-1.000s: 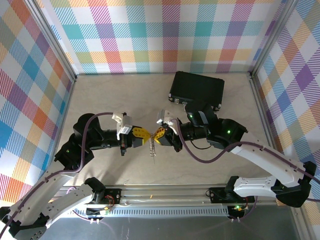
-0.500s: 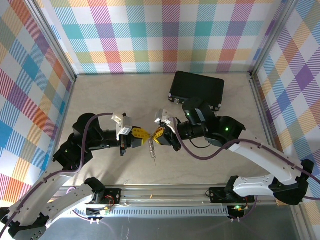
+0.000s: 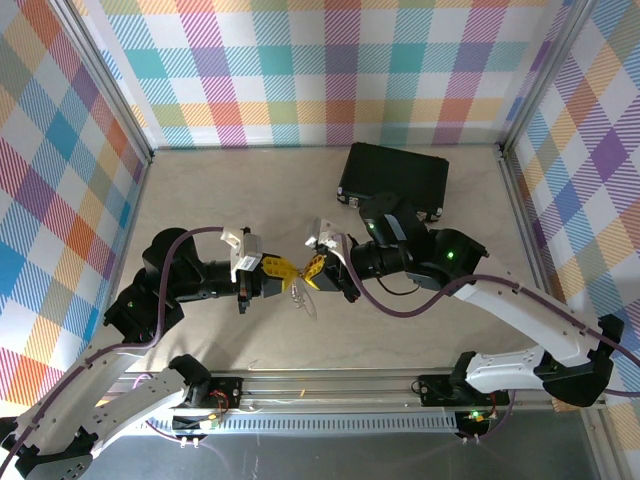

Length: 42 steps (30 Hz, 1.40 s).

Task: Put the keys on the keyring

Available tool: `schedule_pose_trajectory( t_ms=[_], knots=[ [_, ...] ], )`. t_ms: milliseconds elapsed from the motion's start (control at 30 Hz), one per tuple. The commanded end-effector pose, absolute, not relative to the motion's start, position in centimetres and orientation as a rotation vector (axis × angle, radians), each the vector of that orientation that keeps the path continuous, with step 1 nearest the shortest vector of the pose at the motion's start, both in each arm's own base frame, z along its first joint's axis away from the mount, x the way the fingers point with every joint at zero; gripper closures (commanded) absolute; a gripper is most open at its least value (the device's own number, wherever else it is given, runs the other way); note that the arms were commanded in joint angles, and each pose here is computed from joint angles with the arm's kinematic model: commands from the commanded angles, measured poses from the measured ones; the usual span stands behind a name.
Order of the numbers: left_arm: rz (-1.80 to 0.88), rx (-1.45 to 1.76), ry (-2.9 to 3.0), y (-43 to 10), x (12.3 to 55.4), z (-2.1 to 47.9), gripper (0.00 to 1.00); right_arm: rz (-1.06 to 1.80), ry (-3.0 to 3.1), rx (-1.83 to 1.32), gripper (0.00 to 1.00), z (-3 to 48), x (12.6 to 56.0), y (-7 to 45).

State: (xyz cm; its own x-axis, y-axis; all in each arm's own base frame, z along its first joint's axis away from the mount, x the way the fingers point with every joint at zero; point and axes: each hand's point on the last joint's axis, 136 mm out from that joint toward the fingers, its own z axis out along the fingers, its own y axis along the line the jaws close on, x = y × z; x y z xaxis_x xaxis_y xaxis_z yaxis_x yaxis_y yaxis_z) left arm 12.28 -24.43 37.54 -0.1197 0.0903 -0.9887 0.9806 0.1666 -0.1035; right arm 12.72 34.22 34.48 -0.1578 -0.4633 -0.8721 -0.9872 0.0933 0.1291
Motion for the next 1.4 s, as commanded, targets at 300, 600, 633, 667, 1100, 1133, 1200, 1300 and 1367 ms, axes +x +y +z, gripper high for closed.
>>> schedule_pose_trajectory(
  t_ms=[300,600,633,667,1100,1133,1200,1300,1367],
  knots=[
    [-1.192,1.169,1.346,-24.4,10.1,38.8,1.0,0.998,1.658,-1.451,1.0,35.9,12.5,34.4],
    [-1.201,1.208,1.387,-24.3,9.7,38.0,1.0,1.037,1.638,-1.469,1.0,36.4,11.8,34.3],
    [-1.2,1.213,1.392,-24.4,9.7,37.9,1.0,1.04,1.639,-1.472,1.0,36.4,11.8,34.2],
    [-1.2,1.219,1.396,-24.4,9.7,37.8,1.0,1.043,1.638,-1.475,1.0,36.4,11.7,34.2],
    [-1.198,1.232,1.378,-24.3,9.4,38.4,1.0,1.093,1.649,-1.518,1.0,36.5,10.8,34.3],
    [-1.195,1.231,1.377,-24.3,9.4,38.5,1.0,1.086,1.661,-1.509,1.0,36.4,11.0,34.3],
    [-1.19,1.23,1.375,-24.2,9.4,38.5,1.0,1.096,1.669,-1.506,1.0,36.5,10.9,34.4],
    [-1.176,1.229,1.38,-24.2,9.6,38.5,1.0,1.114,1.688,-1.504,1.0,36.6,10.8,34.5],
    [-1.162,1.229,1.385,-24.1,9.7,38.4,1.0,1.118,1.707,-1.5,1.0,36.5,10.8,34.5]
  ],
)
